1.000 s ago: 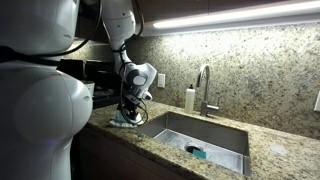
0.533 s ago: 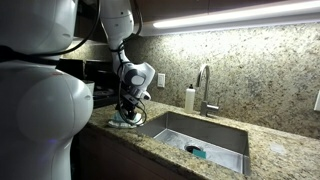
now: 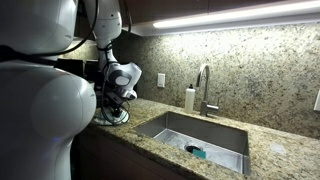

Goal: Use the towel to wipe the countertop

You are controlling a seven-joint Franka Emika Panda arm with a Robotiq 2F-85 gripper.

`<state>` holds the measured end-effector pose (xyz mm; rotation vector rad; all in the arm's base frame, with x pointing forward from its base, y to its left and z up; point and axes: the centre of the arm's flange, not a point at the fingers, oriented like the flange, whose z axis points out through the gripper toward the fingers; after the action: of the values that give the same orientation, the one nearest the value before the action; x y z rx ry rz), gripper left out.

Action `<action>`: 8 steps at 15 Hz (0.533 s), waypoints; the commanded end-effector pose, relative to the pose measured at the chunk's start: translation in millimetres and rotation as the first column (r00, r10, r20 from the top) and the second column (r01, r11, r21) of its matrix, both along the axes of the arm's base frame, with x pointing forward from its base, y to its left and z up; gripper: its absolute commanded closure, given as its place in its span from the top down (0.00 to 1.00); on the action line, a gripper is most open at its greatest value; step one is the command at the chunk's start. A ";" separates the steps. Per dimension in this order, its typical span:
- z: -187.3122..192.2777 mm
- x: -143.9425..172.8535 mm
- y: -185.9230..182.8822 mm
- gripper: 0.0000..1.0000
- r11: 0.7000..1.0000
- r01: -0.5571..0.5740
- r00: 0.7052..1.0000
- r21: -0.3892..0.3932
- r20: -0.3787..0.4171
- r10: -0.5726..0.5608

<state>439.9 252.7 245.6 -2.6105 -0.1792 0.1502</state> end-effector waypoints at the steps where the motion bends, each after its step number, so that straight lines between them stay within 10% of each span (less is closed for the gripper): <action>1: -43.5 -8.3 74.2 0.00 0.994 -0.099 0.994 0.056 -0.032 0.100; 8: -49.8 11.5 161.9 0.00 0.958 -0.252 0.967 0.136 -0.012 0.256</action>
<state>442.1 360.1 245.7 -2.5189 -0.4066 0.1708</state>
